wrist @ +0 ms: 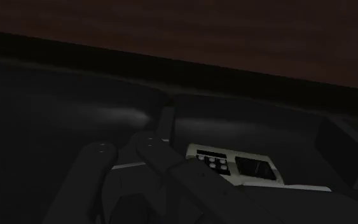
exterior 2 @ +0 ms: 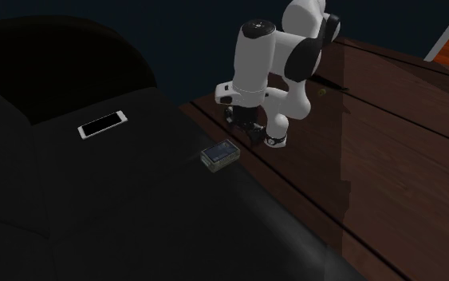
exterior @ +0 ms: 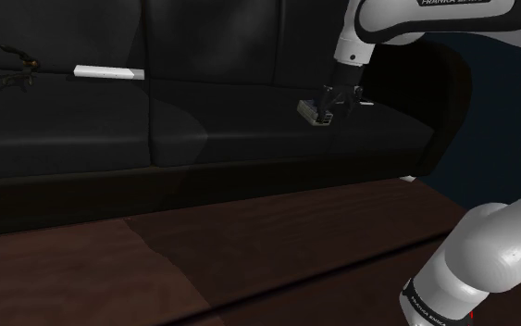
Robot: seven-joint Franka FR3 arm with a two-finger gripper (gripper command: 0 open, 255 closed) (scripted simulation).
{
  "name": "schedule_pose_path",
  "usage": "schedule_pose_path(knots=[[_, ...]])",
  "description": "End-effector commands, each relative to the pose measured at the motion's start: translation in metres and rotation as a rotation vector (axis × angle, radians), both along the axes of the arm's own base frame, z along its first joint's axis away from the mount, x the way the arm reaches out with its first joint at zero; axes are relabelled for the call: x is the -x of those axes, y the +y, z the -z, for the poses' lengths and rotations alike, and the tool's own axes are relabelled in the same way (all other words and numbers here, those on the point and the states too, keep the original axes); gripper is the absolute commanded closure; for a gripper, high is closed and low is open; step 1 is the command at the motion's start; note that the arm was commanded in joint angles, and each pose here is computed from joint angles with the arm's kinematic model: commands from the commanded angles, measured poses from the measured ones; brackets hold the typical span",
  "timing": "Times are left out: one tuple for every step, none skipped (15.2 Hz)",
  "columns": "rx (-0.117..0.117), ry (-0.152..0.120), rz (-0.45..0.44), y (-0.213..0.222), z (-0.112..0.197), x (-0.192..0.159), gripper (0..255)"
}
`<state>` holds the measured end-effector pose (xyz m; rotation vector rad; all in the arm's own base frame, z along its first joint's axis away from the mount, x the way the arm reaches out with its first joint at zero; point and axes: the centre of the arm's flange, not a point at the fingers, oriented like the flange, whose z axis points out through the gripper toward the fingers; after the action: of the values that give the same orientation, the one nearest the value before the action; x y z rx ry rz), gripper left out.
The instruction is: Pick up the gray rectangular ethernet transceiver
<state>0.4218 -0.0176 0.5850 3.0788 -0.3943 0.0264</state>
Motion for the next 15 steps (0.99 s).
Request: schedule_pose_path(knots=[[-0.002,-0.025,0.024,-0.008,-0.002,-0.022,0],[-0.003,-0.037,0.036,-0.012,-0.006,-0.032,0],[-0.004,-0.049,0.047,-0.016,-0.009,-0.042,0],[-0.004,-0.061,0.059,-0.02,-0.013,-0.053,0],[-0.005,-0.073,0.07,-0.025,-0.016,-0.063,0],[-0.006,-0.085,0.082,-0.029,-0.02,-0.073,0],[-0.007,-0.097,0.094,-0.033,-0.024,-0.083,0],[-0.008,-0.103,0.099,-0.036,-0.026,-0.088,0],[-0.008,-0.103,0.099,-0.036,-0.021,-0.088,0],[-0.008,-0.103,0.099,-0.036,-0.015,-0.088,0],[-0.008,-0.103,0.099,-0.036,-0.01,-0.088,0],[-0.008,-0.103,0.099,-0.036,-0.005,-0.088,0],[-0.008,-0.103,0.099,-0.036,0.001,-0.088,0],[-0.008,-0.103,0.099,-0.036,0.006,-0.088,0],[-0.008,-0.103,0.099,-0.036,0.011,-0.088,0]])
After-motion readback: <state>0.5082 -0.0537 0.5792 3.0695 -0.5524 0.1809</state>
